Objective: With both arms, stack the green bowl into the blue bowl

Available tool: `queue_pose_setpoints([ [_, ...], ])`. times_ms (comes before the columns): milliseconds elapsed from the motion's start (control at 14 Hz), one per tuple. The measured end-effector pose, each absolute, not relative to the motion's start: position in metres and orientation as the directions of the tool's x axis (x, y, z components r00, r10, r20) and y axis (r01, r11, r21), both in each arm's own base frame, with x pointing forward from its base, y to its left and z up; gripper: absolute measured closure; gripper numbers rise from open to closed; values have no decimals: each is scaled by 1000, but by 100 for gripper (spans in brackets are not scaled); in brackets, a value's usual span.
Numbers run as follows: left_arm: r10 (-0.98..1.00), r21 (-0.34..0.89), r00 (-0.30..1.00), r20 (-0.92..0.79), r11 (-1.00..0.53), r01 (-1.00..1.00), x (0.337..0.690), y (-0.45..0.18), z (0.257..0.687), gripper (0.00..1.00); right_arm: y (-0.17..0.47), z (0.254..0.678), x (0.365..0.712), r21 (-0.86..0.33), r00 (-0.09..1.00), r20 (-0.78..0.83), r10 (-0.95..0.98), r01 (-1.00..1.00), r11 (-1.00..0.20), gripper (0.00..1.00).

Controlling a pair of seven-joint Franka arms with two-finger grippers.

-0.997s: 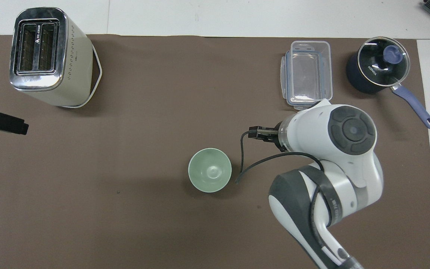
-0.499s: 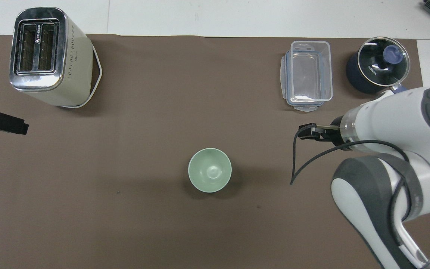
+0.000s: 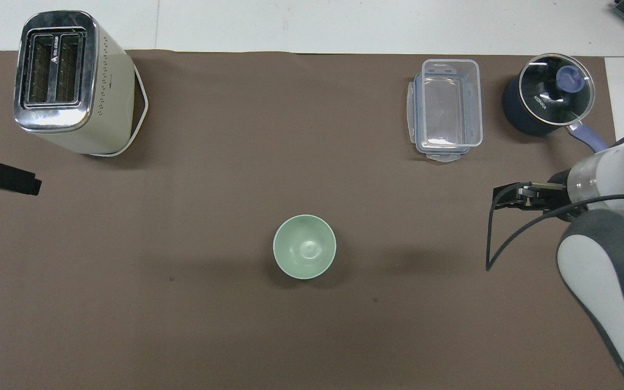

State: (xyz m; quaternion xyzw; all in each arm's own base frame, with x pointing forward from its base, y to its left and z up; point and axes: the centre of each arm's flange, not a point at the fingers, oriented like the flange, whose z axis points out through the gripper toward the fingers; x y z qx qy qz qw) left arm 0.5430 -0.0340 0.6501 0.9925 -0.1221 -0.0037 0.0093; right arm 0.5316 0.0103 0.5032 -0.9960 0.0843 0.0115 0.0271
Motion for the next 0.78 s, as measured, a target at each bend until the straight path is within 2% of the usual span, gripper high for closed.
queue_pose_setpoints([
  [285, -242, 19, 970, -5, -970, -242, 543, -34, 650, 0, -18, 519, 531, -57, 986, -4, -169, -169, -984, 0],
  [783, -242, 19, 970, -5, -970, -242, 543, -34, 650, 0, -13, 621, 528, -67, 987, 59, -151, -147, -987, 0],
])
